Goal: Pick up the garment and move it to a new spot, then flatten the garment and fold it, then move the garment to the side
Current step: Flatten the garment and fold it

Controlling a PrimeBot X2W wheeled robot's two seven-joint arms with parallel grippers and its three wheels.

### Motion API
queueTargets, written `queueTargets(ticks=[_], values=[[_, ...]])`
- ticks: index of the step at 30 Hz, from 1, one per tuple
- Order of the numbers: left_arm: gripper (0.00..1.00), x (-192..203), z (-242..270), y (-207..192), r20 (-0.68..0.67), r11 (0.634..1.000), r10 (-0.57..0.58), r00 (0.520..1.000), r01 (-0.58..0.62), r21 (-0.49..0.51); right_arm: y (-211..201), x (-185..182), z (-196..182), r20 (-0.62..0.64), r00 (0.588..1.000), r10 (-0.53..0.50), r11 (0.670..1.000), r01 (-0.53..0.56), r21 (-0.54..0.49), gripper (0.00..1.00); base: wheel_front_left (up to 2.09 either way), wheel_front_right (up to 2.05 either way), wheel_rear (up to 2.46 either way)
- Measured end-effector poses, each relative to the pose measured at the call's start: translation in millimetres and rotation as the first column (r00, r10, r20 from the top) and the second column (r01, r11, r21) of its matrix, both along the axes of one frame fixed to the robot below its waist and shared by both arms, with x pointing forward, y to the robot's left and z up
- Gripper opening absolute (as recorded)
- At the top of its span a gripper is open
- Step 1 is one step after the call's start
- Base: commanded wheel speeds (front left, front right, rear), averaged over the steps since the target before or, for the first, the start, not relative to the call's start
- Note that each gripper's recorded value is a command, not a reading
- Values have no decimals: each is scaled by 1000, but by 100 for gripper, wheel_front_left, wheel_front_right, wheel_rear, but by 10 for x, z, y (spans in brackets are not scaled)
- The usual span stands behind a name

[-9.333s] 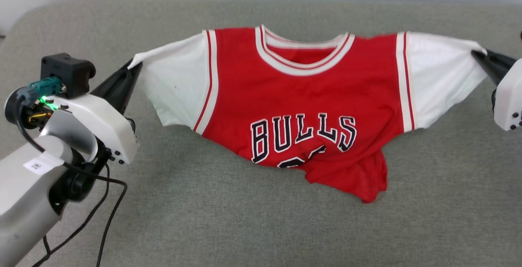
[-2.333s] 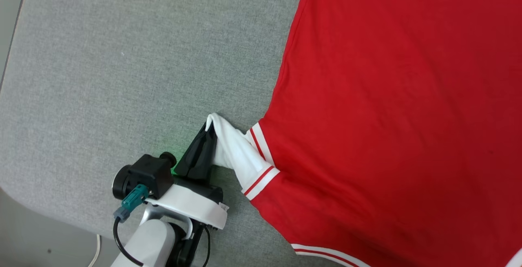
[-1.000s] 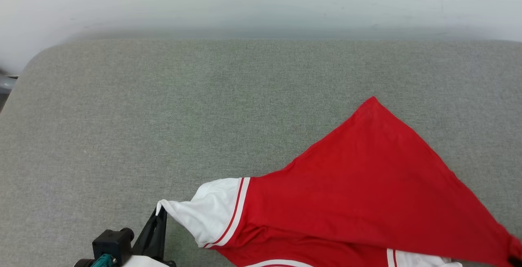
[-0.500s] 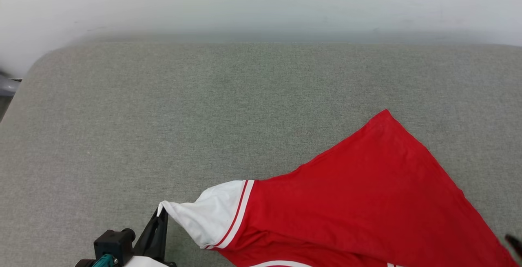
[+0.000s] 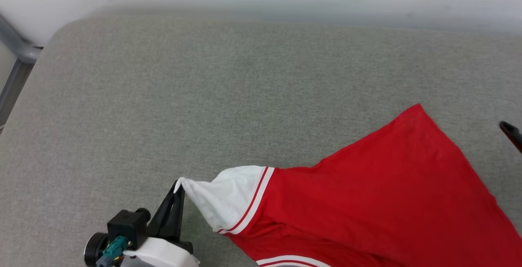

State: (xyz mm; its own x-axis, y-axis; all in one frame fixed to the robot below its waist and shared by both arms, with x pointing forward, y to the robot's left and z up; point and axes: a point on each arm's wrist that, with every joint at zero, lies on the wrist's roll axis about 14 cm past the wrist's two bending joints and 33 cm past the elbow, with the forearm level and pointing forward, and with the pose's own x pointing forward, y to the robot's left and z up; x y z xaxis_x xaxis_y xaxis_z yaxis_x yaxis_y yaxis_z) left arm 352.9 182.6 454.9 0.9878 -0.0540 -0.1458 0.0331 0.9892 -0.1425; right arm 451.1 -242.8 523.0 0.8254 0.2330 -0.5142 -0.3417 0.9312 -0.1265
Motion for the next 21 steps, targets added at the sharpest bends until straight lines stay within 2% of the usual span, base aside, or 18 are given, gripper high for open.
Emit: queueTargets(ticks=[5, 9, 14, 21], values=[[0, 77, 12, -17, 7, 1000, 3, 1000, -3, -3, 384, 263, -189, -128, 986, 106, 990, -117, -83, 100, 0, 0, 0], [0, 138, -7, -16, 5, 1000, 9, 1000, -9, -2, 577, 474, -405, -228, 964, 136, 979, -167, -122, 100, 0, 0, 0], [0, 212, -50, -14, -1, 1000, 22, 1000, -22, -10, 716, 655, -771, -364, 922, 130, 968, -198, -156, 100, 0, 0, 0], [0, 300, -164, -5, -24, 999, 31, 999, -31, -9, 823, 837, -1282, -468, 877, 104, 965, -203, -166, 100, 0, 0, 0]])
